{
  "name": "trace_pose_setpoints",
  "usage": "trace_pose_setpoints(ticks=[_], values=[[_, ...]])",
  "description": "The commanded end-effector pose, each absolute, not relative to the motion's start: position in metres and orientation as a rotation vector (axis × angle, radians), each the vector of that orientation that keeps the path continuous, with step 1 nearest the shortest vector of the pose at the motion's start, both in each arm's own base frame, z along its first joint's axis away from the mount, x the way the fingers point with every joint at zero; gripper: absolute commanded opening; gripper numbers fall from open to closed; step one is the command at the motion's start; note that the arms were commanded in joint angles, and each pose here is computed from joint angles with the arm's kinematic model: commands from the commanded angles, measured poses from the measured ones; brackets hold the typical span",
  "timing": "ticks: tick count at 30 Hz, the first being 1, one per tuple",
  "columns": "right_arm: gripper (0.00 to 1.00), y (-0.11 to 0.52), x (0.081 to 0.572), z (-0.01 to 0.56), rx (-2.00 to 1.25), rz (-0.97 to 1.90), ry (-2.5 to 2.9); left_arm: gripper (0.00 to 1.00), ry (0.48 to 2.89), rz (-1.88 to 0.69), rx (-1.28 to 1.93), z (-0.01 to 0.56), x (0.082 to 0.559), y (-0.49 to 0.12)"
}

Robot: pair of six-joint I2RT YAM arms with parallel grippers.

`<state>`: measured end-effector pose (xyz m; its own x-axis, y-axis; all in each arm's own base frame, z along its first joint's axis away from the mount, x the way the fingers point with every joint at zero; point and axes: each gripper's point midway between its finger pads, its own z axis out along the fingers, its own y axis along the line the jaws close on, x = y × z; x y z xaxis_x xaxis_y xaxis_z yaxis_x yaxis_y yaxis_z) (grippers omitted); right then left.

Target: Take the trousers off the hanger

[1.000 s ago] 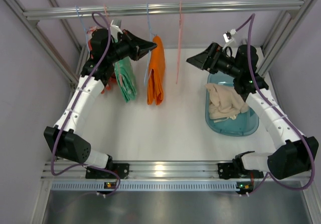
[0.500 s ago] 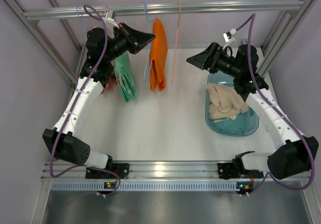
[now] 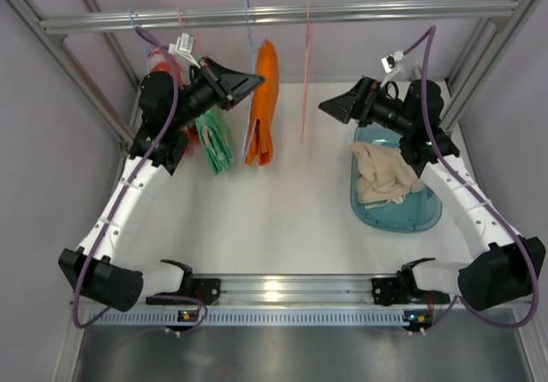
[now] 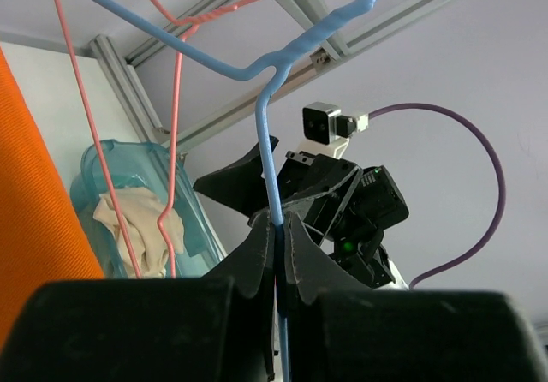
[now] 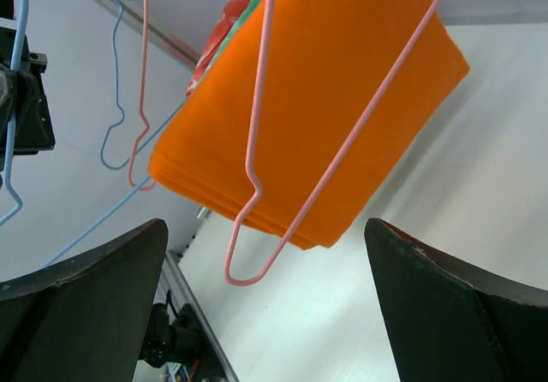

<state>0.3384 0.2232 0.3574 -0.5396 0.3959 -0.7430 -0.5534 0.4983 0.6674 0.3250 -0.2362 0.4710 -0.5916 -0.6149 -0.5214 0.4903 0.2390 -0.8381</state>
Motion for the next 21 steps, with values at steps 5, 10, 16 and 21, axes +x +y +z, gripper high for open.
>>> trace_pose_setpoints(ticks=[5, 10, 16, 21], values=[[1.0, 0.228, 0.326, 0.417, -0.319, 1.069, 1.514, 0.0, 1.254, -1.468, 0.033, 0.558, 0.269, -0.209], [0.99, 0.247, 0.305, 0.46, -0.432, 0.937, 1.335, 0.0, 1.28, -1.464, 0.009, 0.551, 0.264, -0.206], [0.94, 0.279, 0.274, 0.484, -0.52, 0.719, 1.187, 0.0, 1.271, -1.443, -0.02, 0.558, 0.264, -0.201], [0.87, 0.319, 0.257, 0.462, -0.587, 0.652, 1.212, 0.0, 1.26, -1.429, -0.037, 0.565, 0.264, -0.197]])
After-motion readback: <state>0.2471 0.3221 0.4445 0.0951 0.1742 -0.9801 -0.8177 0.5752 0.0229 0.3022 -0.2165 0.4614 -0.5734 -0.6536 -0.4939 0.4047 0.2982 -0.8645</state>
